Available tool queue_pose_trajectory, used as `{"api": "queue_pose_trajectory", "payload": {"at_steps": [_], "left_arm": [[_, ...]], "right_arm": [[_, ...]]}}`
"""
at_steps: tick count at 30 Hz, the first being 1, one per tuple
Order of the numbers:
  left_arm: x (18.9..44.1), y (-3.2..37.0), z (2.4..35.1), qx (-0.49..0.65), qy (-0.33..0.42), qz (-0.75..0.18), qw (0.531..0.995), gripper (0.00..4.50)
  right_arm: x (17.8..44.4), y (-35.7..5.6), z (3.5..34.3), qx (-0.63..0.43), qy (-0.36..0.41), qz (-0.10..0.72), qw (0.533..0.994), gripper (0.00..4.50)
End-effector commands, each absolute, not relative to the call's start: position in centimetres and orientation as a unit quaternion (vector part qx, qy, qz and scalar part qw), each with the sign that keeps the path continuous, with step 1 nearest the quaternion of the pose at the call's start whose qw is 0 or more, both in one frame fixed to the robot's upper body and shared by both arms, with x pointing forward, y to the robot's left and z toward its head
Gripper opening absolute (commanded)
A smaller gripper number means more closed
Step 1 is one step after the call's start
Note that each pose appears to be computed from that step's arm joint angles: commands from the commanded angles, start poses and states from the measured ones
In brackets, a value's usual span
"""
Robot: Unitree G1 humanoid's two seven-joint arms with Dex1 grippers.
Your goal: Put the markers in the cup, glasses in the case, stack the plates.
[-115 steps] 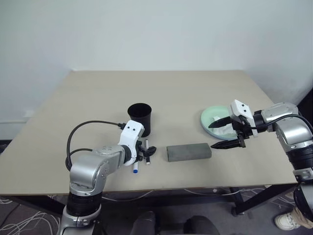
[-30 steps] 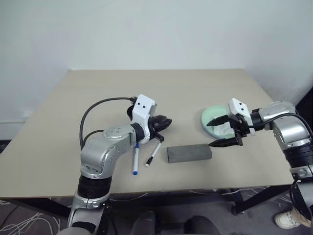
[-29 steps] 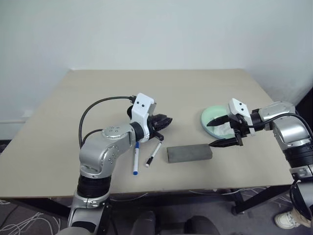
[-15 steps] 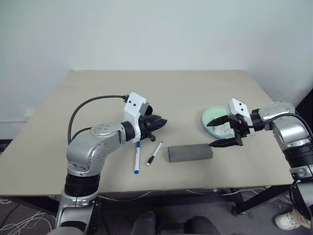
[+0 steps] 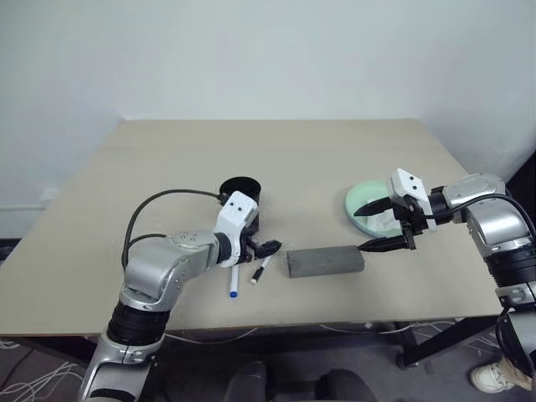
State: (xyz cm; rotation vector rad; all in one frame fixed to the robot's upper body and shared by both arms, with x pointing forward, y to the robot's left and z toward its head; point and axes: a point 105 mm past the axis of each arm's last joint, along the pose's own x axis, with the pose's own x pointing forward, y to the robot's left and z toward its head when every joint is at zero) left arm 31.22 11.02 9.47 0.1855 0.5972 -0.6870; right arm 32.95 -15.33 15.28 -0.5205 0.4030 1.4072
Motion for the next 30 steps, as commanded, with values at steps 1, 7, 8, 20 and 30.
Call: {"api": "queue_pose_trajectory", "payload": {"at_steps": [1, 7, 8, 20, 30], "left_arm": [[30.7, 10.8, 9.0, 0.127, 0.294, -0.323, 0.891, 3.78], [29.6, 10.9, 7.7, 0.144, 0.329, -0.318, 0.877, 3.78], [29.4, 10.9, 7.5, 0.148, 0.335, -0.319, 0.874, 3.78], [28.4, 11.1, 6.6, 0.165, 0.361, -0.319, 0.861, 1.89], [29.7, 11.9, 6.4, 0.16, 0.375, -0.288, 0.867, 1.89]], "right_arm": [[33.1, -15.1, 16.7, -0.248, 0.157, 0.635, 0.714, 4.5], [33.0, -15.1, 16.7, -0.25, 0.158, 0.635, 0.714, 4.5], [33.0, -15.1, 16.7, -0.25, 0.158, 0.635, 0.714, 4.5], [33.1, -15.1, 16.7, -0.25, 0.158, 0.635, 0.713, 4.5], [33.1, -15.1, 16.7, -0.251, 0.158, 0.636, 0.713, 4.5]]}}
